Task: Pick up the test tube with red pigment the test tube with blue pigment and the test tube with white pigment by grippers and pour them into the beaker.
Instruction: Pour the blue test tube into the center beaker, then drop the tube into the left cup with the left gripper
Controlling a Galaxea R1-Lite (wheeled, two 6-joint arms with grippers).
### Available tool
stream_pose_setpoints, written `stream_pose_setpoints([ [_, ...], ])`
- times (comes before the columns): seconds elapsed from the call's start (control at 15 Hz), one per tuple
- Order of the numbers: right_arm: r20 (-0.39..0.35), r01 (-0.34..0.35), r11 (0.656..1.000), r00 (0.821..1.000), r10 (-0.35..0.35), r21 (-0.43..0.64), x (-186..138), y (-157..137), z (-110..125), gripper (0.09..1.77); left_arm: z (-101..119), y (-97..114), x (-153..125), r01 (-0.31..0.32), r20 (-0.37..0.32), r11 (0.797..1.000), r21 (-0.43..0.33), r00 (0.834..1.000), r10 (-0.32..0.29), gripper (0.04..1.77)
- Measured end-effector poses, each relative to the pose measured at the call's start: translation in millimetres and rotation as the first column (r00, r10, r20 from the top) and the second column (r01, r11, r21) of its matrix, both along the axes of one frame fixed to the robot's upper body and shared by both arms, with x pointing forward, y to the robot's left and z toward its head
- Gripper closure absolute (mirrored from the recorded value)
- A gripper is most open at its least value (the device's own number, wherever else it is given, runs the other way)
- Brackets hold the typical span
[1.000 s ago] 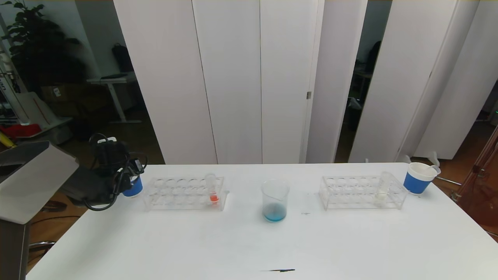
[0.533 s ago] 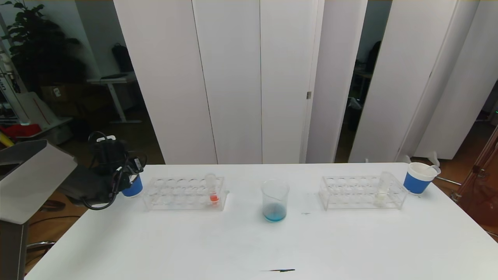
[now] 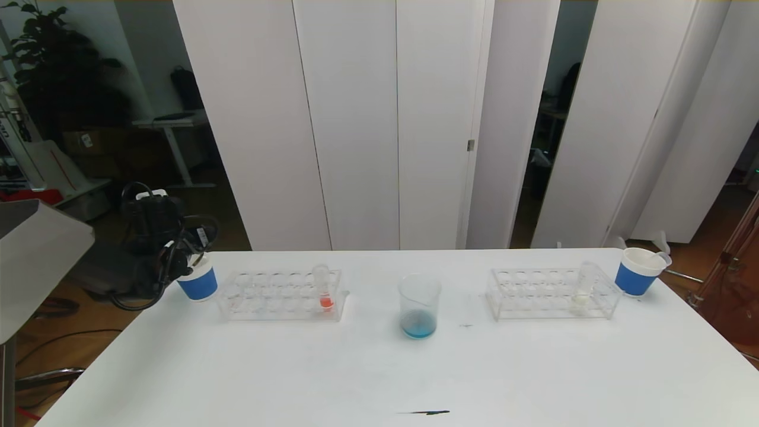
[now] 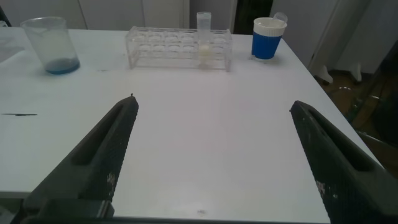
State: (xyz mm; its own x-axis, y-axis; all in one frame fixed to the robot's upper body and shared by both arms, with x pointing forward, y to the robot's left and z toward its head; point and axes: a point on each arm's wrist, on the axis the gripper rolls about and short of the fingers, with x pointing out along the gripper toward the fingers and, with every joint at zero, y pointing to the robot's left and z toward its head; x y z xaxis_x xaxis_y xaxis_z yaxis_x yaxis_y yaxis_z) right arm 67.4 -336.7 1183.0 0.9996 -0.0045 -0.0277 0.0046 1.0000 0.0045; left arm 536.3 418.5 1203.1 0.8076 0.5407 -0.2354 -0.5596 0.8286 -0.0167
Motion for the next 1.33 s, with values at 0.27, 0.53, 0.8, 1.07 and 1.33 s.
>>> stream_pose_setpoints([
  [0.27,0.000,0.000,1.000,1.000,0.000,0.000,0.0,0.0,0.0,0.11,60.3,-3.6,-34.6,0.016,0.000,0.998,0.067,1.000,-0.016,0.07],
  [0.53,0.000,0.000,1.000,1.000,0.000,0.000,0.0,0.0,0.0,0.11,122.5,-12.6,-101.4,0.091,0.007,0.990,0.106,0.996,-0.092,0.07],
  [0.8,0.000,0.000,1.000,1.000,0.000,0.000,0.0,0.0,0.0,0.11,162.3,-33.0,-197.9,0.156,0.048,0.973,0.171,0.985,-0.166,0.07],
  [1.07,0.000,0.000,1.000,1.000,0.000,0.000,0.0,0.0,0.0,0.11,174.9,-58.0,-304.0,0.328,0.065,0.928,0.176,0.937,-0.344,0.07],
  [1.33,0.000,0.000,1.000,1.000,0.000,0.000,0.0,0.0,0.0,0.11,177.7,-80.5,-399.8,0.464,0.088,0.866,0.184,0.870,-0.485,0.07],
])
